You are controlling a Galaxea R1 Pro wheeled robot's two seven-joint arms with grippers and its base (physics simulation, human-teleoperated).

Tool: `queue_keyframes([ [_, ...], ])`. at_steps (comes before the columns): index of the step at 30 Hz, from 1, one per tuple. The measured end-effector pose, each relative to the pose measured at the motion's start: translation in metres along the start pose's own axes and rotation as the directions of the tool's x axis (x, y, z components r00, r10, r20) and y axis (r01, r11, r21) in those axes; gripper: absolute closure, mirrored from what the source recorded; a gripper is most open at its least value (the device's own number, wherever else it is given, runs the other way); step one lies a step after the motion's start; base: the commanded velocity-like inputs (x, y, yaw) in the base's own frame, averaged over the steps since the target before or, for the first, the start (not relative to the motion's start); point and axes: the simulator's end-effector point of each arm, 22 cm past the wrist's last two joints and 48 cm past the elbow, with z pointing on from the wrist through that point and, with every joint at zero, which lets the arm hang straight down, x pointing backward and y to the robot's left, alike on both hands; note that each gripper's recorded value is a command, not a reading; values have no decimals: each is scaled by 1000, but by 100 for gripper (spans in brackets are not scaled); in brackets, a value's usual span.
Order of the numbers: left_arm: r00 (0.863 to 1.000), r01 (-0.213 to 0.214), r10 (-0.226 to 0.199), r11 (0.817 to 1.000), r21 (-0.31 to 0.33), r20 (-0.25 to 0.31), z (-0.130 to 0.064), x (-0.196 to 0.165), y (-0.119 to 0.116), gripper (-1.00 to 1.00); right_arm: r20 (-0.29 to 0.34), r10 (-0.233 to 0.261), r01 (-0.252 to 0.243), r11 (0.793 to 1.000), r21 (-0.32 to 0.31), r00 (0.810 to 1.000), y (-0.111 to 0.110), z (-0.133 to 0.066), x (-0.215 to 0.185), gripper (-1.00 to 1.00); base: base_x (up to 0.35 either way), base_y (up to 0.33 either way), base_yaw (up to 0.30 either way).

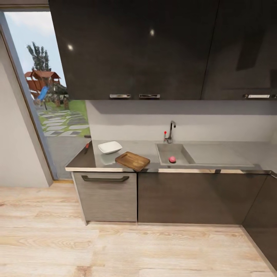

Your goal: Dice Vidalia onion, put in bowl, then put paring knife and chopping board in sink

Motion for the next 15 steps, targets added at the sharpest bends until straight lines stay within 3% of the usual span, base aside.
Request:
queue_keyframes([
  [15, 1000, -3, 3, 1000, 1, 4, -1, -2, 0, -100, 0, 0, 0, 1000, 0, 1000, 0, -1, -1, -100, 0, 0, 0],
])
